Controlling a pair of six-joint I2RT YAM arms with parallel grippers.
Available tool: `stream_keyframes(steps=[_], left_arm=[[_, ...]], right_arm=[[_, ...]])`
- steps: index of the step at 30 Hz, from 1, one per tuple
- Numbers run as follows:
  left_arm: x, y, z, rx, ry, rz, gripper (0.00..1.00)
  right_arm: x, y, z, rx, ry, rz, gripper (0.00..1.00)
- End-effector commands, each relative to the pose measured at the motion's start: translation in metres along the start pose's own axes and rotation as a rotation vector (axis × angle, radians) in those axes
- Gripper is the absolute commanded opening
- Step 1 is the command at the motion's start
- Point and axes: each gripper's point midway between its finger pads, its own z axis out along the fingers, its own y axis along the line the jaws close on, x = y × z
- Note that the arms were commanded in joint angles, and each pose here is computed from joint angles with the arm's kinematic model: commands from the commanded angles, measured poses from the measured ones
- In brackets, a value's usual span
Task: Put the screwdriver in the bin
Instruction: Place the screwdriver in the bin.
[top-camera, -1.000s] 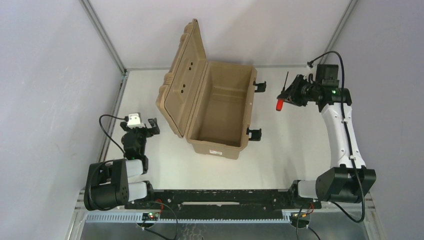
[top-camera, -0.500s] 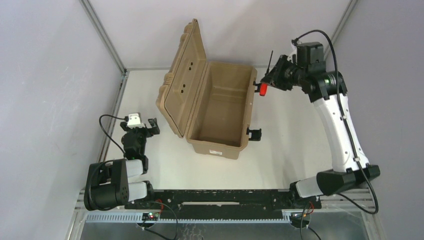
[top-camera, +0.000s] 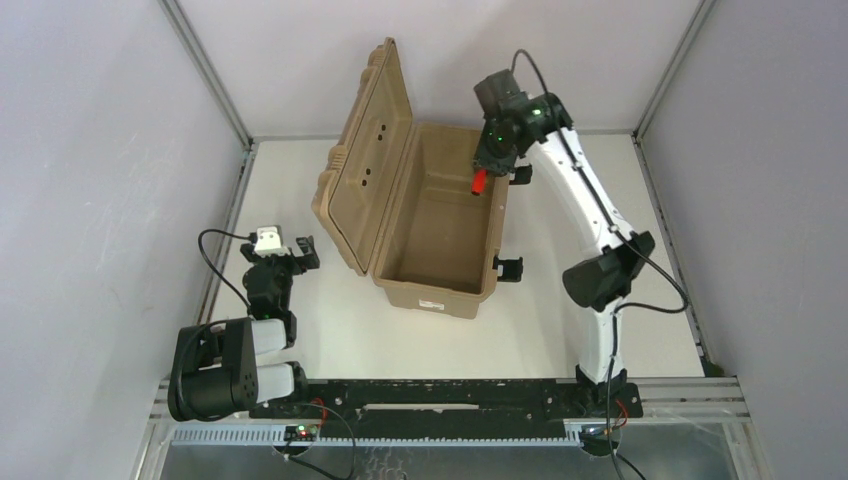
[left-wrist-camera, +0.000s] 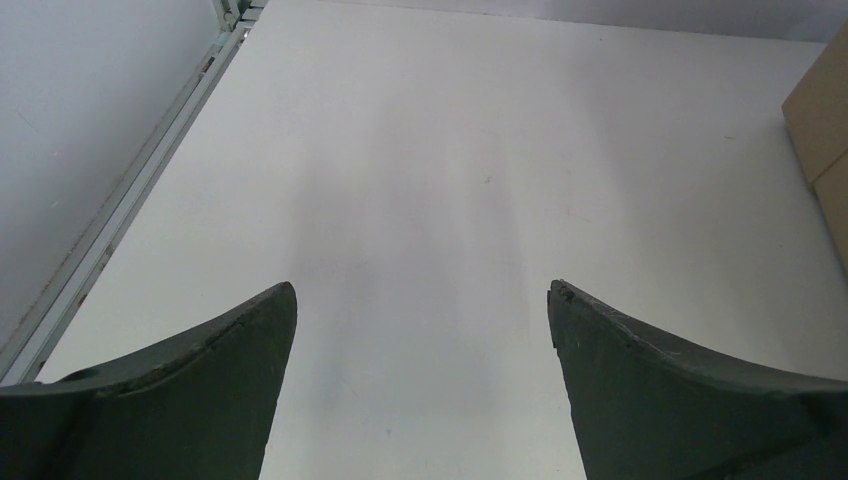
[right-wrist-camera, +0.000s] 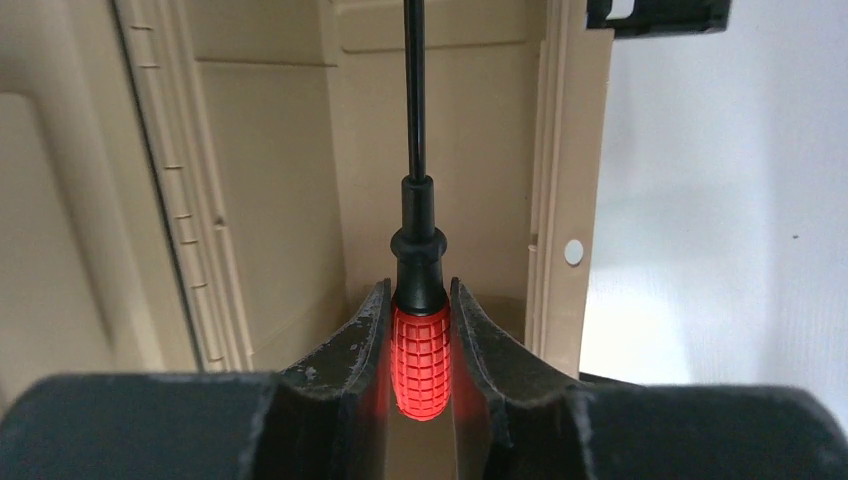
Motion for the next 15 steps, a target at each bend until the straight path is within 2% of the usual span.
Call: stream_keyframes(steps=[1,8,15], left_arm=[[-0.029,-0.001,0.009,0.003,-0.086,0.006,1.0],[-0.029,-0.001,0.009,0.004,-0.085,0.006,1.0],[-0.029,-0.001,0.009,0.003,-0.085,0.007,1.0]], right_arm=[[0.013,0.004,0.021,0.064,0.024,0.025,0.0],[0.049,0.016,0.088,0.124,0.126,-0.008,0.0],[0.078,0.016,0.137,0.162,0.194,-0.015,0.0]])
